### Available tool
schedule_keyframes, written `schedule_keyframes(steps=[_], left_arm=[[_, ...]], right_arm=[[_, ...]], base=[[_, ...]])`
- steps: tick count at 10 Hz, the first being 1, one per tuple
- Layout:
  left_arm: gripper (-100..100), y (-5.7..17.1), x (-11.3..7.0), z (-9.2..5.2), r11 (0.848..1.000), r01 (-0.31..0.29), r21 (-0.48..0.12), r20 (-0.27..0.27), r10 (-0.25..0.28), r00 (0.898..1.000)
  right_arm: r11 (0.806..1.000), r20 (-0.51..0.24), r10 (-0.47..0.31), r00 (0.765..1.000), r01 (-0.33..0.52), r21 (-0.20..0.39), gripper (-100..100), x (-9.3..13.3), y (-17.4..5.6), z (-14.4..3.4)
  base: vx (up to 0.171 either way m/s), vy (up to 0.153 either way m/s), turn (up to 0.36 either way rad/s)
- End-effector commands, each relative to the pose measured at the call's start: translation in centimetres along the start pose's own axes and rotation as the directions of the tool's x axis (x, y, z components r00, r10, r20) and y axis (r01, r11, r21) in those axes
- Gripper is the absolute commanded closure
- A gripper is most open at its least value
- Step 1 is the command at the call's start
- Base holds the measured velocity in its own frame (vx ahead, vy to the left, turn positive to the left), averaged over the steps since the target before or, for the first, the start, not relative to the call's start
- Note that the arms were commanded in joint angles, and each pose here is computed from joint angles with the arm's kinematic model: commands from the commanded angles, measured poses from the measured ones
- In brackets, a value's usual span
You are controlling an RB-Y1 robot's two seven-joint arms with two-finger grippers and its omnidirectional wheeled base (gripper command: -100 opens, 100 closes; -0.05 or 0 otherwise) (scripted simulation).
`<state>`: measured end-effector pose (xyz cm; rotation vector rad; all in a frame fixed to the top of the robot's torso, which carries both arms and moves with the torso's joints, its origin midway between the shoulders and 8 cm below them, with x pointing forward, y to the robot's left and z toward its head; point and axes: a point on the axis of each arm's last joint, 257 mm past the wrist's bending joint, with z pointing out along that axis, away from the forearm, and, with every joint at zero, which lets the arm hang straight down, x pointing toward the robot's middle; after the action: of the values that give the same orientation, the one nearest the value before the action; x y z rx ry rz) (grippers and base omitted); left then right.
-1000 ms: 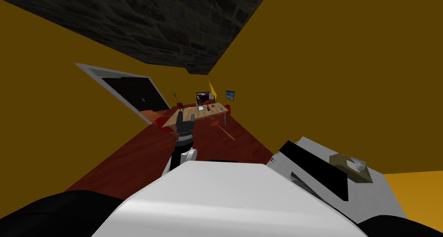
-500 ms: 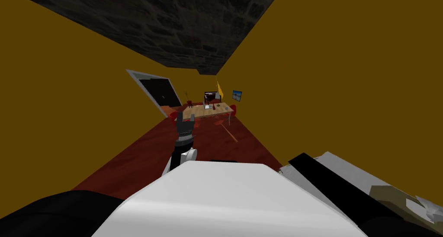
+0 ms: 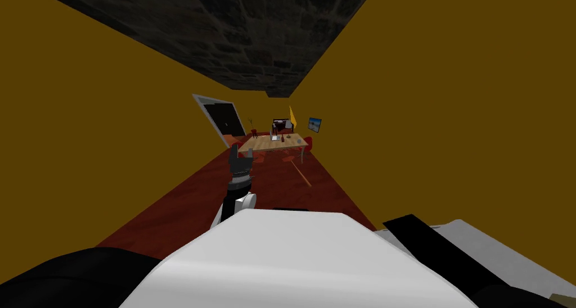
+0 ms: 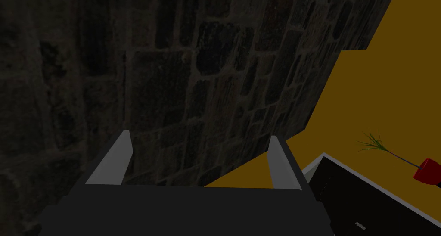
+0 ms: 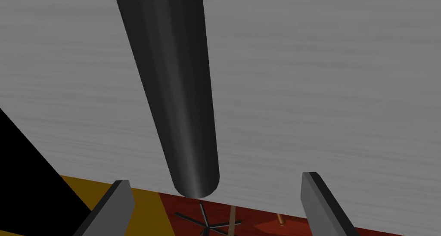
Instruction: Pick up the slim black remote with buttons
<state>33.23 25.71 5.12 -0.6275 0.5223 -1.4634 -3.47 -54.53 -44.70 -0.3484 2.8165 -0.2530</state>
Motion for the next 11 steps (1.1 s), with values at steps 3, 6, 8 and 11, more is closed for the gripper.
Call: schedule_keyframes(steps=[3, 6, 8, 11], left_arm=[[0, 0.0, 0.0, 0.0, 1.000, 0.000, 0.000, 0.000, 0.000, 1.000], [0, 0.0, 0.0, 0.0, 1.000, 0.000, 0.000, 0.000, 0.000, 1.000], [0, 0.0, 0.0, 0.0, 1.000, 0.000, 0.000, 0.000, 0.000, 1.000], [0, 0.0, 0.0, 0.0, 1.000, 0.000, 0.000, 0.000, 0.000, 1.000]], right_arm=[[1.000, -0.037, -0.008, 0.999, 0.008, -0.001, 0, 2.1, -0.3, -0.7], [1.000, -0.039, 0.014, 0.999, -0.014, 0.008, -100, 2.9, 0.5, 0.8], [1.000, -0.039, 0.017, 0.999, -0.016, 0.008, -100, 3.0, 0.6, 1.0], [1.000, -0.039, 0.017, 0.999, -0.017, 0.008, 100, 3.0, 0.6, 1.1]], base=[[-0.012, -0.043, 0.096], [-0.007, -0.015, 0.078], [-0.006, -0.010, 0.042], [0.000, 0.000, 0.000]])
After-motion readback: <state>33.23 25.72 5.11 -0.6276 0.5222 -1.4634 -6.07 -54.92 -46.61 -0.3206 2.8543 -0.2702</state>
